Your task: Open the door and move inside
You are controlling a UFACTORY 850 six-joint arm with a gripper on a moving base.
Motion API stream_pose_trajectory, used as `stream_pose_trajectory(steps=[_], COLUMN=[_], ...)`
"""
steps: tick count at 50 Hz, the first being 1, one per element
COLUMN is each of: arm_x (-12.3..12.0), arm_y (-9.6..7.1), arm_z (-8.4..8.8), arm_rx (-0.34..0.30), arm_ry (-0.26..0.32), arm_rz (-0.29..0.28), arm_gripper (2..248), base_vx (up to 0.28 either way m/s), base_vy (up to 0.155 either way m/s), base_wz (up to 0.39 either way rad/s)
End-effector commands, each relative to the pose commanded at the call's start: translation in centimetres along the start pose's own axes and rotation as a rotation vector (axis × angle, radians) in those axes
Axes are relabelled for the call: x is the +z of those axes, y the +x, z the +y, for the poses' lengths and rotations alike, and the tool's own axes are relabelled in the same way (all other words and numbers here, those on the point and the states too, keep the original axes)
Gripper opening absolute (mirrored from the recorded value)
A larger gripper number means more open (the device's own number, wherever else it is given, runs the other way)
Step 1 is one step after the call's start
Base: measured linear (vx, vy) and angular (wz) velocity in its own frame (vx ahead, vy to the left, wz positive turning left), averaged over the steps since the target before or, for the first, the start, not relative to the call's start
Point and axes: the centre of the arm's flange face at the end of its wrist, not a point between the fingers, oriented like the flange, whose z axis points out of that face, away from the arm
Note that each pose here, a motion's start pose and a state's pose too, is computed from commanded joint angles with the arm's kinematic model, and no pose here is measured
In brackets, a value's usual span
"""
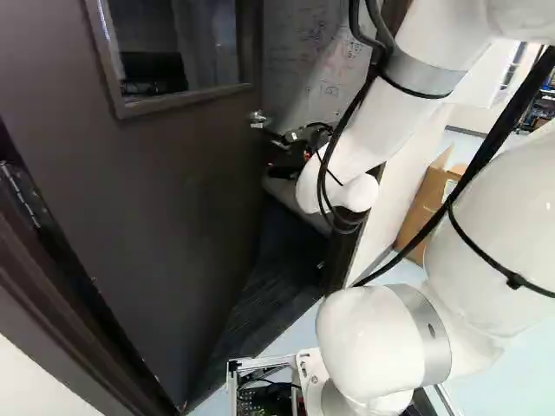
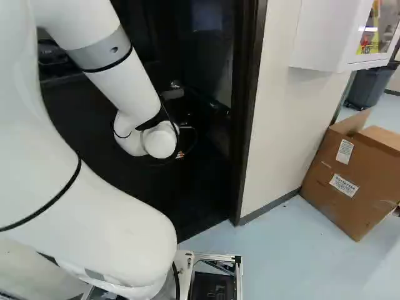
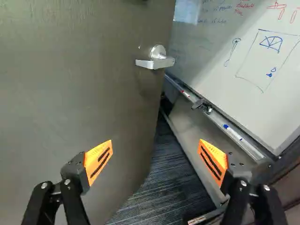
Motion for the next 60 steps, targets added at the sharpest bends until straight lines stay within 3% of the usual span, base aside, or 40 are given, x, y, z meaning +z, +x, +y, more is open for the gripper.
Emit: stream_pose_trajectory(steps=[35,60], arm_x=[0.00,0.31], arm_y=[0.00,0.10], arm_z=[0.00,-0.03], arm_rx=[0.000,0.002], arm_ry=[0.000,0.001], arm_rz=[0.000,0.000], arm_gripper=[247,247], base_vx=[0.067,0.003], base_vy=[0.086,0.006], base_wz=[-0.015,-0.003])
